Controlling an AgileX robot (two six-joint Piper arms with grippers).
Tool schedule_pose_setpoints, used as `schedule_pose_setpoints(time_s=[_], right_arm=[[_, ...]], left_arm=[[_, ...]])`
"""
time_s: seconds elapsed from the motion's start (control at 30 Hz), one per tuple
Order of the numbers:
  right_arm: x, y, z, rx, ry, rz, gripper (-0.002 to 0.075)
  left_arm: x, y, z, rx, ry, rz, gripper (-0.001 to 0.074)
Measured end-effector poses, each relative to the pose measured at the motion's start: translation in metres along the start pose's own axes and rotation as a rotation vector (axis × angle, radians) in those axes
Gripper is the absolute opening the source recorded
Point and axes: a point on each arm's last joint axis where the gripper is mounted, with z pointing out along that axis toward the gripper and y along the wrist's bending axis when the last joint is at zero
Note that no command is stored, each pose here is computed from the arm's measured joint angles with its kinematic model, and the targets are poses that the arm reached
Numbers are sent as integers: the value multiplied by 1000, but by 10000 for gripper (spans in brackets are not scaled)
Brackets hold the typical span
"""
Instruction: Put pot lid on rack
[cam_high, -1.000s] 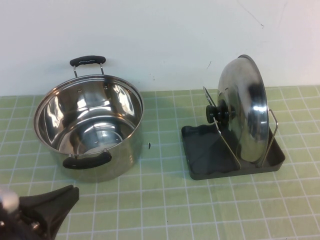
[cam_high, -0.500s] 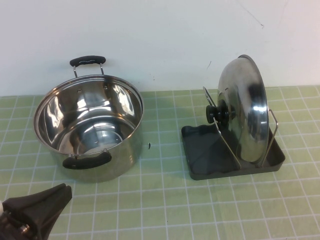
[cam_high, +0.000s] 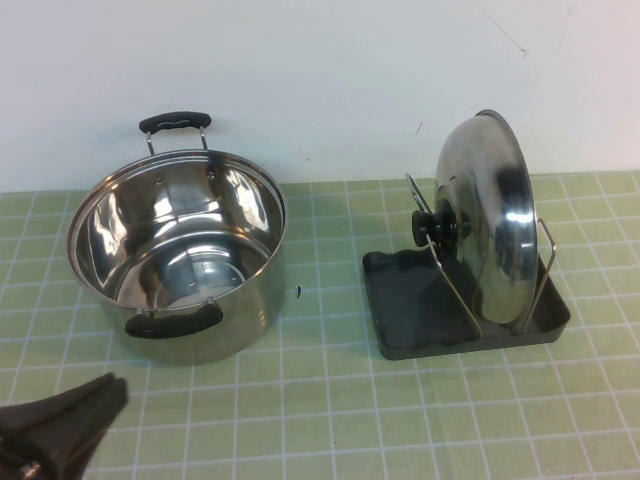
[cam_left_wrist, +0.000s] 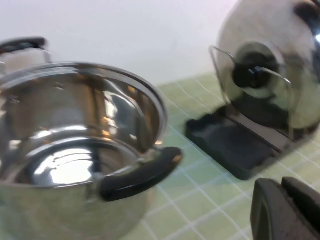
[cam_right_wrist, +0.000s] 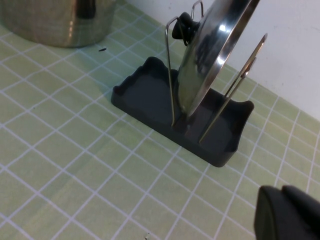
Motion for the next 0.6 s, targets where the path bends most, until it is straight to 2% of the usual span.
schedule_pose_setpoints(time_s=[0.17,0.3,0.47,0.6], right_arm=[[0,0,0,1,-1,0,-1],[0,0,0,1,-1,0,-1],[0,0,0,1,-1,0,-1],[0,0,0,1,-1,1,-1]], left_arm=[[18,12,-19,-105,-80,-13,-1],[42,23,-27,-227,-115,-72,-1],[76,36,-29,-372,-100,-180,-1],[87,43,-32,-487,-22,-247,-1]])
